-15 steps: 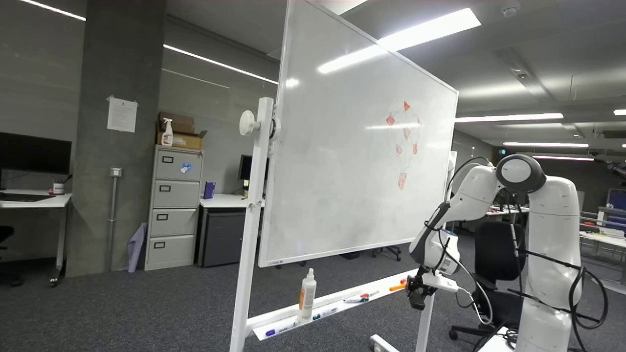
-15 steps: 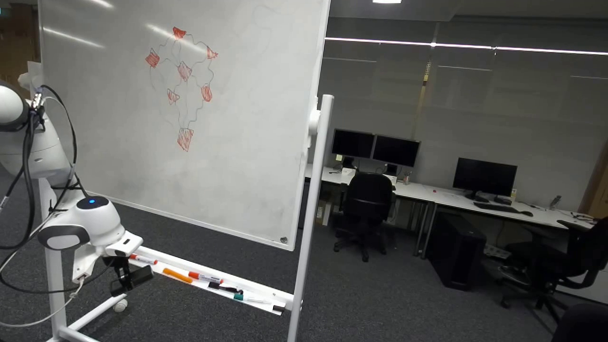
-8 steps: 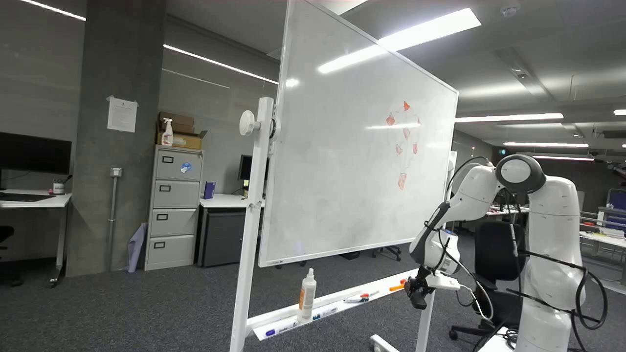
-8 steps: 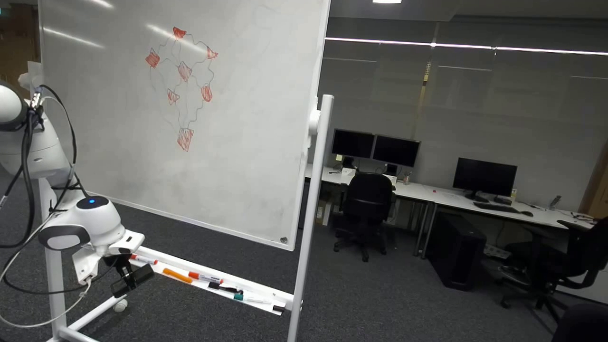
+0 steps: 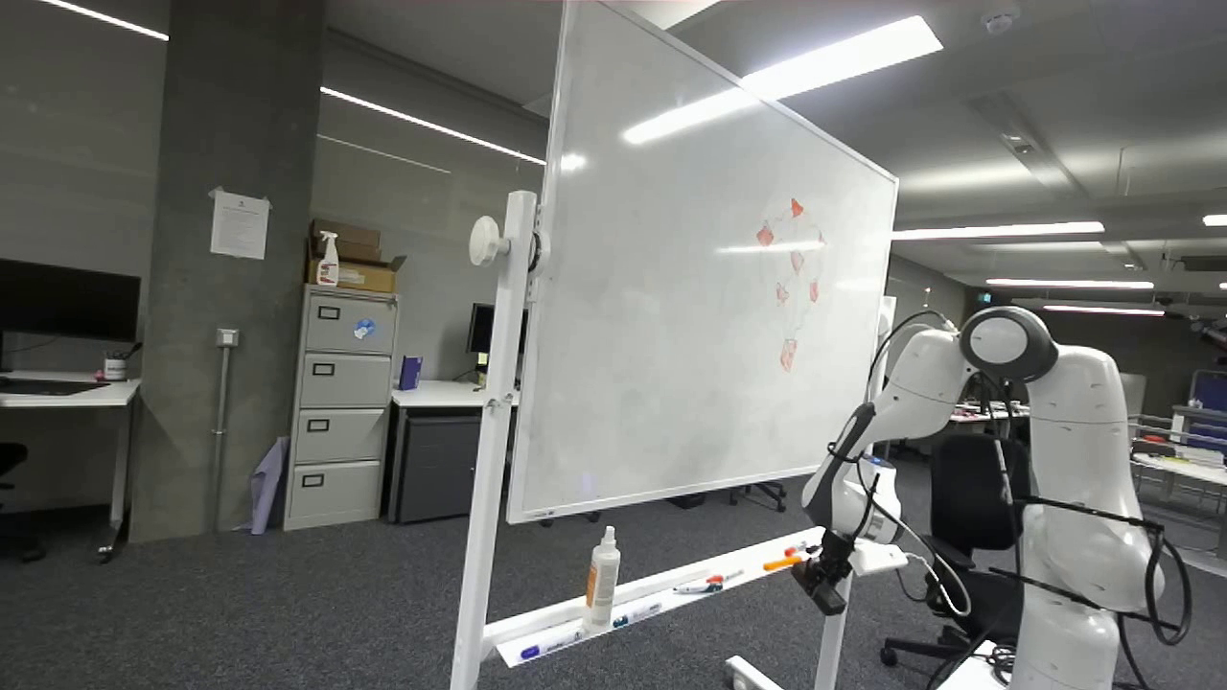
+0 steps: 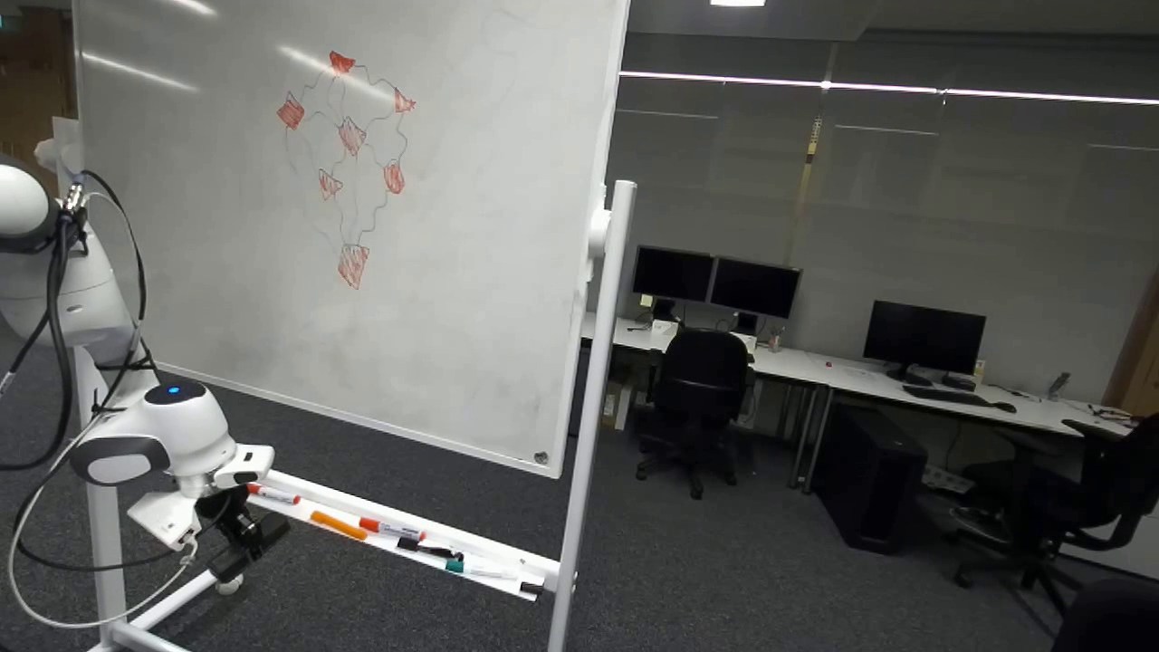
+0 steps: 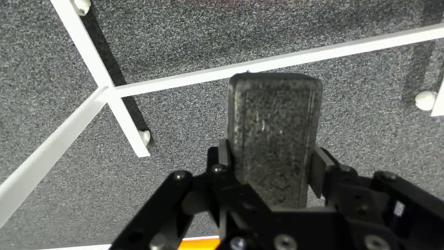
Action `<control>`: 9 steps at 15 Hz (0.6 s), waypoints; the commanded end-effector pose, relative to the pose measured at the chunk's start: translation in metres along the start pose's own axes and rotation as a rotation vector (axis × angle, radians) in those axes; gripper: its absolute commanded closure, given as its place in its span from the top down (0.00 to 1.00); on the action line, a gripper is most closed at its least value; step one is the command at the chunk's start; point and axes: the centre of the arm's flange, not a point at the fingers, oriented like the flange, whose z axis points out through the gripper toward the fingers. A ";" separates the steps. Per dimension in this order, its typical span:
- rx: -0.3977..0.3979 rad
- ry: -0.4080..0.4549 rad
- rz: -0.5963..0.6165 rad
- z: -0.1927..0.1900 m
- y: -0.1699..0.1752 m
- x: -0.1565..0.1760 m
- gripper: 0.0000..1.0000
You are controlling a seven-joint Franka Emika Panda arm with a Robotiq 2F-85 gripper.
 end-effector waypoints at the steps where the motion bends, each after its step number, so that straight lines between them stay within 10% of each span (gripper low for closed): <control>1: -0.003 0.000 -0.018 0.000 0.000 0.000 0.56; 5: -0.004 0.000 -0.030 0.000 -0.001 0.000 0.56; 6: -0.010 0.009 -0.014 0.000 0.001 0.002 0.31; 9: -0.015 0.033 0.004 -0.021 0.005 0.009 0.31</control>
